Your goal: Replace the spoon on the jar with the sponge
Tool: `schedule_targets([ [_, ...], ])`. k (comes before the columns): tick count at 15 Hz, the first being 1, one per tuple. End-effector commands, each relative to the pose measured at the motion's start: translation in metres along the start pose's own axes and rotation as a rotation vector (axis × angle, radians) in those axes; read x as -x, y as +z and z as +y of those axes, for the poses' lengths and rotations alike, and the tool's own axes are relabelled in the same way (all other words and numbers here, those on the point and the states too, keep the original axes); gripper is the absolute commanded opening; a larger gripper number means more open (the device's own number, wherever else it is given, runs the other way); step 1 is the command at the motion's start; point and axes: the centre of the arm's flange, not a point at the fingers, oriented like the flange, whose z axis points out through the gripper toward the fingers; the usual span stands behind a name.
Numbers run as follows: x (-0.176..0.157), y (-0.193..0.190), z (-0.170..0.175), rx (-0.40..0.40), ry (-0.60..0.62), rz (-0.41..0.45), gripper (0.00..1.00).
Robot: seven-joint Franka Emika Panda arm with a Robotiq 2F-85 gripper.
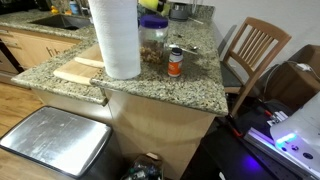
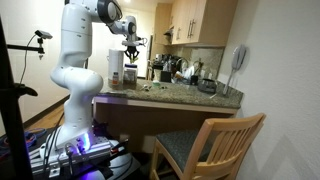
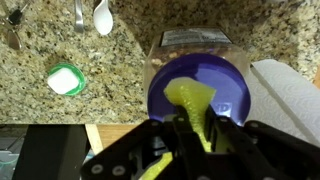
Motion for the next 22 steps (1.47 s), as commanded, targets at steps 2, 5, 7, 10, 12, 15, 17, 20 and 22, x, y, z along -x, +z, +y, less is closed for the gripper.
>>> schedule_targets([
  [2,-0.007,0.006,0.006,0.006,0.035,-0.117,0.05],
  [5,-0.004,0.002,0.006,-0.015,0.045,-0.162,0.05],
  [7,-0.002,0.002,0.006,-0.038,0.042,-0.162,0.05],
  [10,-0.002,0.004,0.006,-0.069,0.044,-0.166,0.05],
  [12,-0.001,0.011,0.004,-0.089,0.048,-0.173,0.05],
  [15,-0.001,0.026,0.002,-0.125,0.052,-0.186,0.05],
  [17,-0.002,0.033,0.001,-0.146,0.055,-0.183,0.05],
  [20,-0.002,0.031,0.001,-0.147,0.067,-0.174,0.44],
  [22,-0.001,0.024,0.0,-0.136,0.067,-0.169,0.57],
])
